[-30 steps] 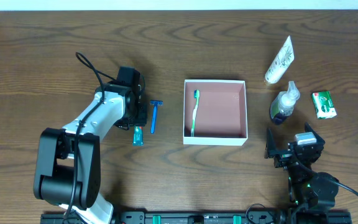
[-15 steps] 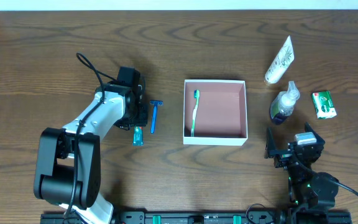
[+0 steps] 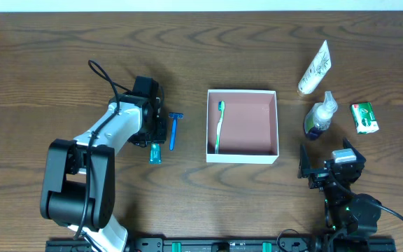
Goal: Pack container
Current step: 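Lower the left gripper and grasp the toothpaste tube, then lift the toothpaste and carry it over the box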
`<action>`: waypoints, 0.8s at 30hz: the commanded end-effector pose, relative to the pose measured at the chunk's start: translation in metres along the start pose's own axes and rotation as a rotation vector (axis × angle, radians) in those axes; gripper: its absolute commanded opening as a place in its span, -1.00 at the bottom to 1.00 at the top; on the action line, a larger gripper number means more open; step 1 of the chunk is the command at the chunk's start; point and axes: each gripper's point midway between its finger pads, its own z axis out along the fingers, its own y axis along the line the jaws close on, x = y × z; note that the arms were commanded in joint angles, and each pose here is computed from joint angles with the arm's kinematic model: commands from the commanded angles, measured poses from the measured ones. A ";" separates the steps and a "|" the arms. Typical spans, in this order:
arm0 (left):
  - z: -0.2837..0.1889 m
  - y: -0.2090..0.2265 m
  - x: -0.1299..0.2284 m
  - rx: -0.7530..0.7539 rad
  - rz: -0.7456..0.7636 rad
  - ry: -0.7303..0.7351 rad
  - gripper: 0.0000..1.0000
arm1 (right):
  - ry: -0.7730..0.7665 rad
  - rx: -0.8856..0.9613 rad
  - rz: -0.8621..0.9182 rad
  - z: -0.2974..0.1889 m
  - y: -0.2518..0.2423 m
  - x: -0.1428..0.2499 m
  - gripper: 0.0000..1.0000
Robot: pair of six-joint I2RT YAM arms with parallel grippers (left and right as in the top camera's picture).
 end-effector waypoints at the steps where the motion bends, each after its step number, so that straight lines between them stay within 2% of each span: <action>1: 0.005 0.001 0.003 0.003 0.004 0.019 -0.19 | -0.002 -0.012 -0.013 0.000 0.003 0.001 0.98; 4: 0.005 0.001 0.003 0.003 0.004 0.019 -0.22 | -0.002 -0.012 -0.013 0.000 0.003 0.001 0.99; 16: 0.004 0.001 0.001 0.004 0.004 0.014 -0.88 | -0.002 -0.012 -0.013 0.000 0.003 0.001 0.99; 24: -0.027 -0.006 -0.019 0.021 0.006 -0.031 -0.88 | -0.002 -0.012 -0.013 0.000 0.003 0.001 0.98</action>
